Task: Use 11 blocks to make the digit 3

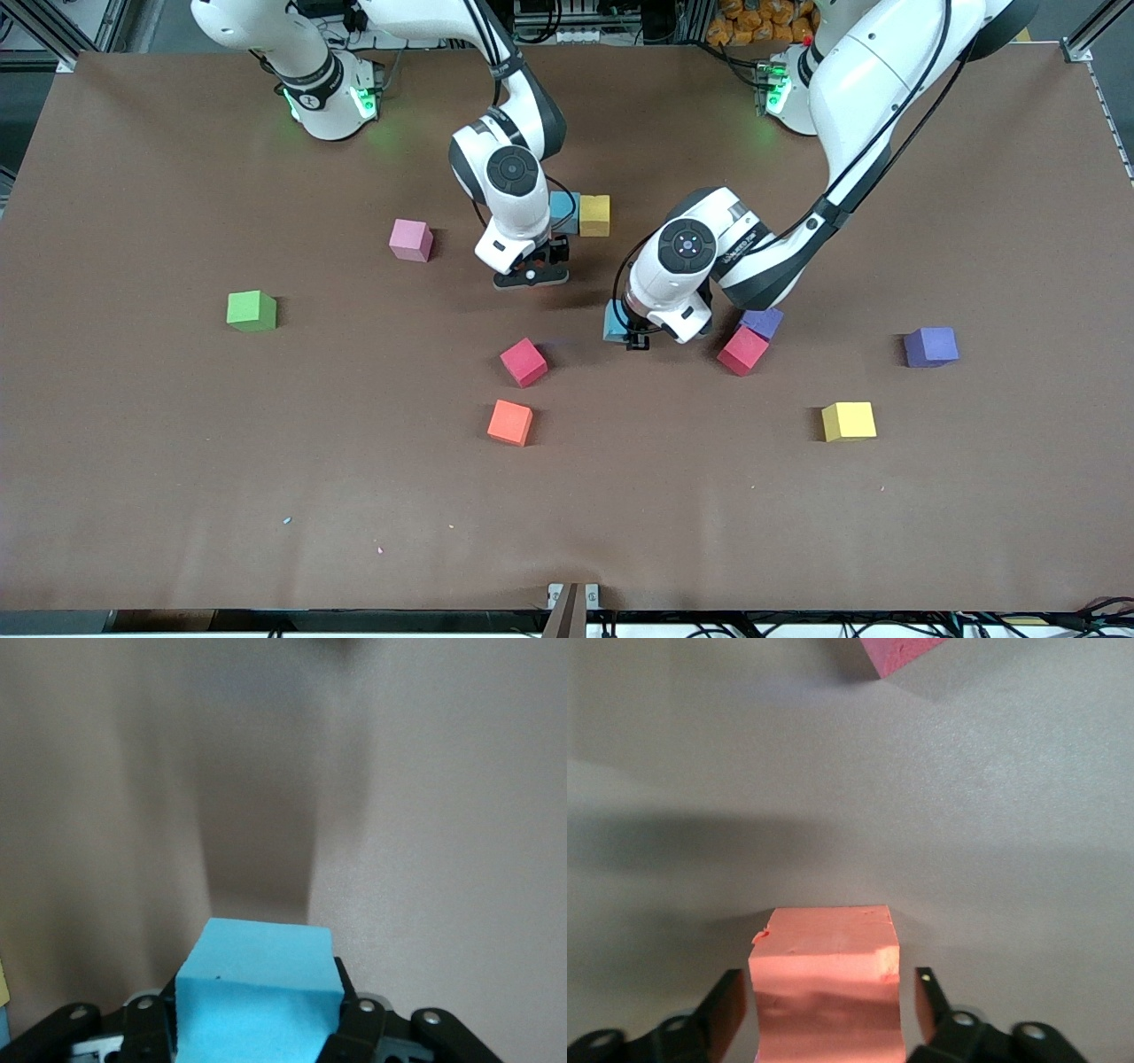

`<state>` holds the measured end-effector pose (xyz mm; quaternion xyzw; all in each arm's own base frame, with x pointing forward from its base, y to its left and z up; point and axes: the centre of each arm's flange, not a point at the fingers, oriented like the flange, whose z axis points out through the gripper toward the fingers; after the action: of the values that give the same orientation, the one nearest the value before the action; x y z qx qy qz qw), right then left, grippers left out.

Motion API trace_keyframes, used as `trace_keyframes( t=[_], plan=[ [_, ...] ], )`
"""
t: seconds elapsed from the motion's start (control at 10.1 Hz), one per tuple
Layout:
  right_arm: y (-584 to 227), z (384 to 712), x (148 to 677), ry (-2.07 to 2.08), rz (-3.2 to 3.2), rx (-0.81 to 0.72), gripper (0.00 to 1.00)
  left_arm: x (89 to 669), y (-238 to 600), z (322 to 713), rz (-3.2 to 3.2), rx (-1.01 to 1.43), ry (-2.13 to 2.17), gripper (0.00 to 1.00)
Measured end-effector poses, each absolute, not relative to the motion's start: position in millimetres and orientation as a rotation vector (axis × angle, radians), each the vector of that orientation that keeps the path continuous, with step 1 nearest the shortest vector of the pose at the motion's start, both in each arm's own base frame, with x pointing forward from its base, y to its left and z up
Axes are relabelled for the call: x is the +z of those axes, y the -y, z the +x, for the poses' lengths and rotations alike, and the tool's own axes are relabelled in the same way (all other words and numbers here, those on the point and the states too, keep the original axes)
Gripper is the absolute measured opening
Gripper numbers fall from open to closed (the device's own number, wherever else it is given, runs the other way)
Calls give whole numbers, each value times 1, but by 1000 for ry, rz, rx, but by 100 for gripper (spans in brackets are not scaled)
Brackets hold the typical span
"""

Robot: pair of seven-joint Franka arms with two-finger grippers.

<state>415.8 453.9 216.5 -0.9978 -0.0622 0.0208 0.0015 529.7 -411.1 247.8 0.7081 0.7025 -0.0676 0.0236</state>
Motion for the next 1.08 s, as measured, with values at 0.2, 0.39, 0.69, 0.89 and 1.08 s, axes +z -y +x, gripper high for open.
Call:
trace_keyframes(
  t=[0.2,0.39,0.69,0.89,1.08],
  plan=[
    [-454,416,217,194,-3131,63,100,248,412,528,2195,-210,-2172,60],
    [-453,422,223,184,-3126,48,100,247,416,525,2200,-210,-2167,60],
    [-447,439,262,141,-3107,113,100,244,420,520,2136,-221,-2206,60],
    [-432,450,298,99,-3078,169,100,237,425,511,2100,-233,-2240,60],
    [-411,462,320,50,-3067,201,100,232,432,500,2067,-243,-2273,60]
  ],
)
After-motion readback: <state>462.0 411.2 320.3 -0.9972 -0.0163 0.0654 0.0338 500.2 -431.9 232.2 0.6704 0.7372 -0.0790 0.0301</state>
